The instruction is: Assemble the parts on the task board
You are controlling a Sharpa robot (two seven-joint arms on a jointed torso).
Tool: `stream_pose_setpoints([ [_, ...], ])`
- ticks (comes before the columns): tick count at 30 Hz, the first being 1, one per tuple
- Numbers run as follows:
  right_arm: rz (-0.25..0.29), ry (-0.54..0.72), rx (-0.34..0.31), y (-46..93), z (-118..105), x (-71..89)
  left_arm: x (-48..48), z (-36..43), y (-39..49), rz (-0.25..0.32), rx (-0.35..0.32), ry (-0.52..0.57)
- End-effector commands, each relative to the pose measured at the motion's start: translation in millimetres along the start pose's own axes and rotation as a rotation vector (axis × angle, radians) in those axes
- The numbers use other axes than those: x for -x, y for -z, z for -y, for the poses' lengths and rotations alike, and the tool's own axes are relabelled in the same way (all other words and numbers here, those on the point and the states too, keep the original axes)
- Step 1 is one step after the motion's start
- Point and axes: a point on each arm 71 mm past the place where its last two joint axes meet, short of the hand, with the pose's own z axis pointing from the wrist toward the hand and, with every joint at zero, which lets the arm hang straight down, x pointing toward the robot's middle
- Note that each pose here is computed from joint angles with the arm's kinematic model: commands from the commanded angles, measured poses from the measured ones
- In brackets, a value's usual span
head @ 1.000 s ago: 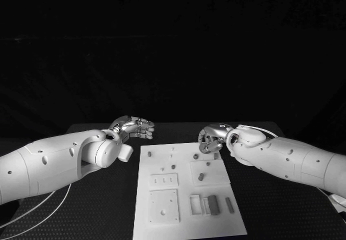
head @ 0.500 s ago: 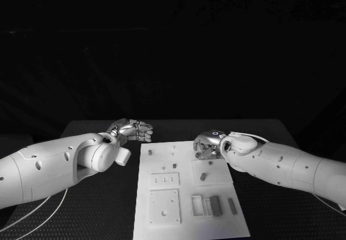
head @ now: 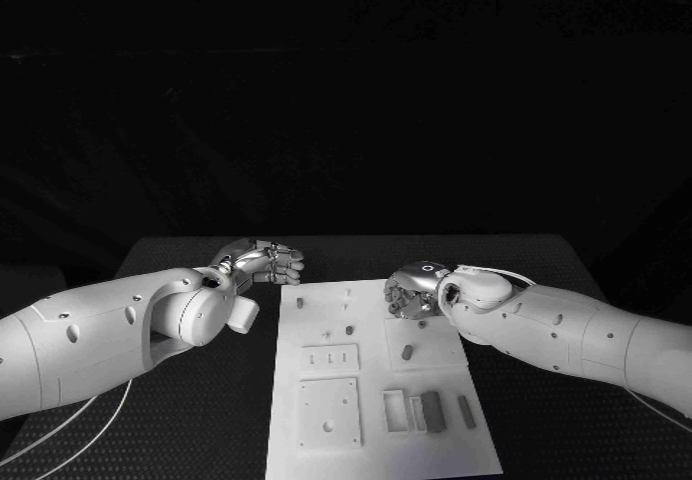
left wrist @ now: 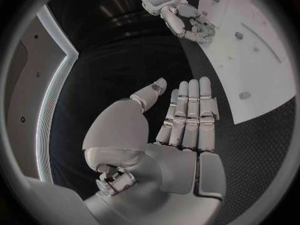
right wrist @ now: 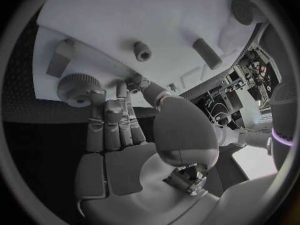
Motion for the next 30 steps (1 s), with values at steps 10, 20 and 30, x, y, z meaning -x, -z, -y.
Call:
stream_pose_setpoints([
  [10, -0.031, 0.055, 0.011, 1.2, -3, -5.9, -0.6, 1.7, -0.4, -0.025, -0.001, 0.000],
  [20, -0.017, 0.049, 0.037, 1.3, -12, -5.7, -0.2, 1.6, -0.4, -0.025, 0.001, -0.001],
  [30, 0.021, 0.066, 0.017, 1.0, -12, -4.5, 0.3, 1.8, -0.3, -0.027, 0.003, -0.002],
])
